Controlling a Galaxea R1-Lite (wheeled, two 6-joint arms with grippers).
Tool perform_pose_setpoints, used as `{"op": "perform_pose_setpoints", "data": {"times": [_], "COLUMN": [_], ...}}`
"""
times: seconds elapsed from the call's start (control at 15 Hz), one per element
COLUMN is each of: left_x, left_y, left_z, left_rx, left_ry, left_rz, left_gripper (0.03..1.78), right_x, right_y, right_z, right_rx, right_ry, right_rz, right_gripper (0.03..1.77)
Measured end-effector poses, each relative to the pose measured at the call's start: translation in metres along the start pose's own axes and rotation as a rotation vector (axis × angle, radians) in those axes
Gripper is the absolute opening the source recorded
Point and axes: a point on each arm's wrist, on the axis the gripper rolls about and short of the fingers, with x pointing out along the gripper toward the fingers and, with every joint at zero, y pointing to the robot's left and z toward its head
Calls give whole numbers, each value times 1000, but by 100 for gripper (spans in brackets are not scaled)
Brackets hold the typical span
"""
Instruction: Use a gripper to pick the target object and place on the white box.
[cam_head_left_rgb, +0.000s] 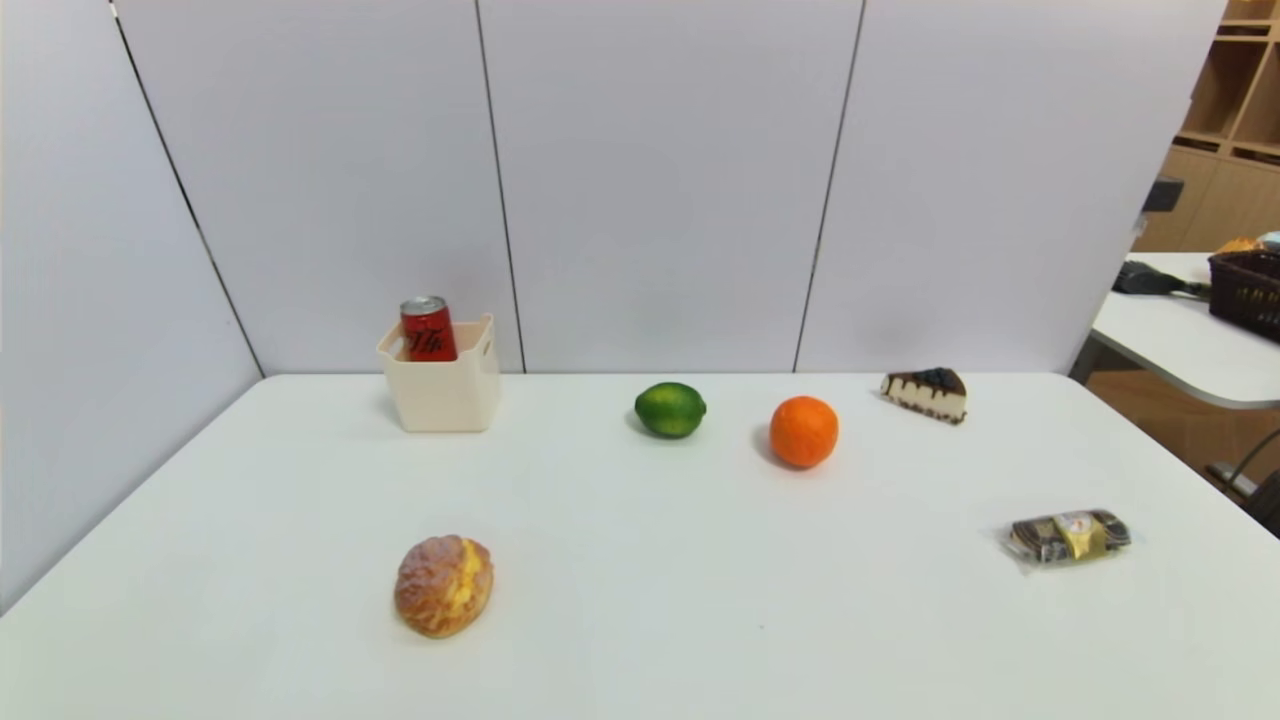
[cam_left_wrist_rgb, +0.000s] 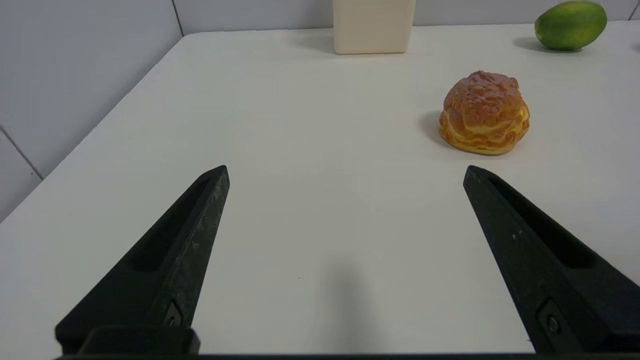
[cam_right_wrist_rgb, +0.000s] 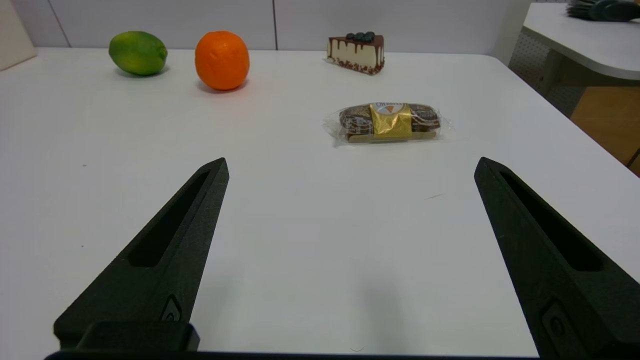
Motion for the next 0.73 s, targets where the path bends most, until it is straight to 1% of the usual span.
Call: {"op": "perform_pose_setpoints", "data": {"times": [0.73], "left_x": [0], "left_y": [0], "left_z": [0], "left_rx": [-6], "left_ry": [-1], "left_rz": [4], "left_gripper": [169], "right_x": [0], "right_y": [0], "right_z": [0], "right_rx": [8], "right_ry": [7], "right_rz": [-12], "right_gripper": [170]}}
